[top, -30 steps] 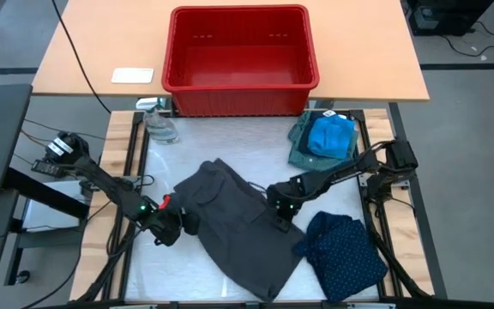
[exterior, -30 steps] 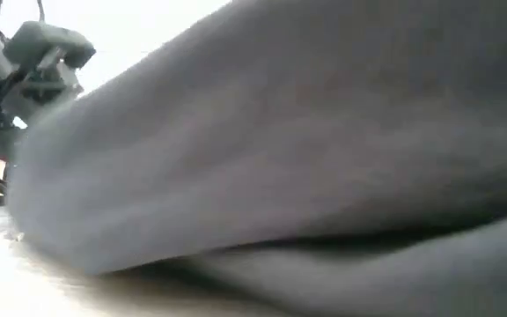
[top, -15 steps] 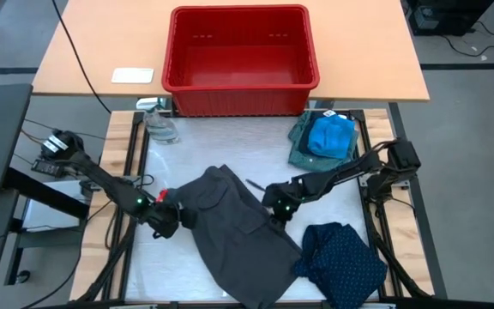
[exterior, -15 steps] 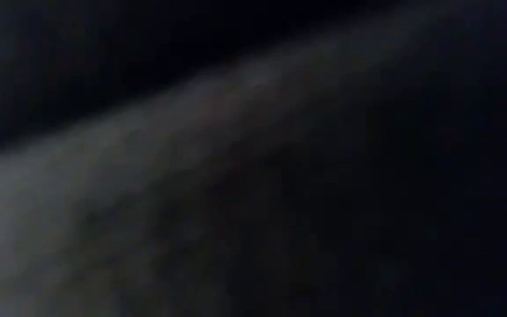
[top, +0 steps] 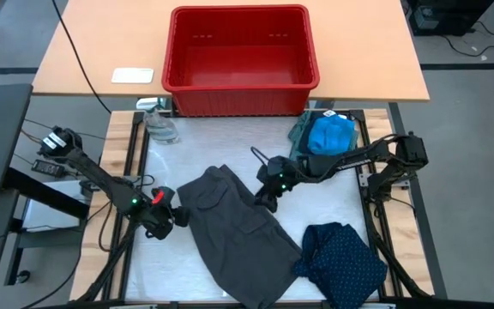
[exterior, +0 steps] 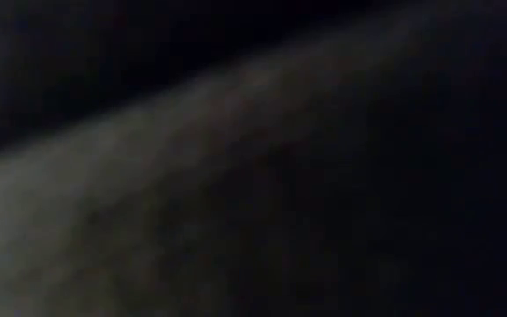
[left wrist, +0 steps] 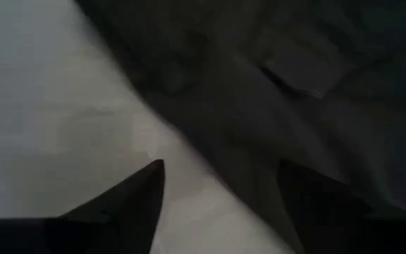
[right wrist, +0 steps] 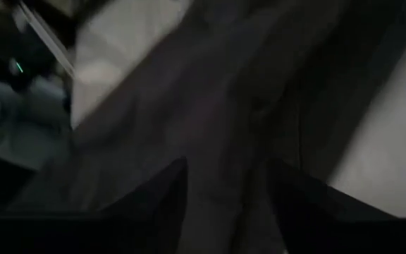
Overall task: Fold laundry
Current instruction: Fold the gray shorts
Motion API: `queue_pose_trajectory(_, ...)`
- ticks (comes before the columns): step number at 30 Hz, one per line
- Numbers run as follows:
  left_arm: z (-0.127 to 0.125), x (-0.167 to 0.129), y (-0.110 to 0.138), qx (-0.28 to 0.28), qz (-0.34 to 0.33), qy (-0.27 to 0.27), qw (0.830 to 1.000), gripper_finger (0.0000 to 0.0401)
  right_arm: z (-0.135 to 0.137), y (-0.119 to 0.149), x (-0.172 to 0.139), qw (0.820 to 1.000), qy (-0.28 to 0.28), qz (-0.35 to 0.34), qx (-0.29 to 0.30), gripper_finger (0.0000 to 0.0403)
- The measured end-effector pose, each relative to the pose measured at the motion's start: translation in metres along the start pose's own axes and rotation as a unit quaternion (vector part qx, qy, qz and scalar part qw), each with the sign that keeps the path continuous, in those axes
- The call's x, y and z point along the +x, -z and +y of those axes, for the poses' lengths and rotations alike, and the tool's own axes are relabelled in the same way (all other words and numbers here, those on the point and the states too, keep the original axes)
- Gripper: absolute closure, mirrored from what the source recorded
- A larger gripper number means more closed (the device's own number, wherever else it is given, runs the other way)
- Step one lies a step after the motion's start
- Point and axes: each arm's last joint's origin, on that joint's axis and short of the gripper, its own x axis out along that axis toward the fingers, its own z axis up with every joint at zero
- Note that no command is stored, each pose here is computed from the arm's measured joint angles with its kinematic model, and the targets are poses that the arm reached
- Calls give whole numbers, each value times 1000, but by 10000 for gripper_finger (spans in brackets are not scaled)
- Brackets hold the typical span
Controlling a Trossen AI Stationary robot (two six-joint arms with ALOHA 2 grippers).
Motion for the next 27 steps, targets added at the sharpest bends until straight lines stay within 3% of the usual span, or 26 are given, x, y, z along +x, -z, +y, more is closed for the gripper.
queue_pose_trajectory(6, 1, 10, -3, -17, -17, -30, 999, 75, -6, -16, -4, 997, -18, -59, 34, 156)
queue_pose_trajectory(15, 0, 17, -13, -32, -37, -47, 998, 72, -21, -27, -11, 995, -12, -81, 53, 85)
queue_pose_trajectory(19, -1, 19, -17, -37, -46, -51, 997, 72, -26, -32, -13, 995, -9, -95, 34, 76)
queue_pose_trajectory(27, -6, 40, -13, -40, -66, -61, 995, 72, -32, -34, -16, 994, -23, -84, 67, 84)
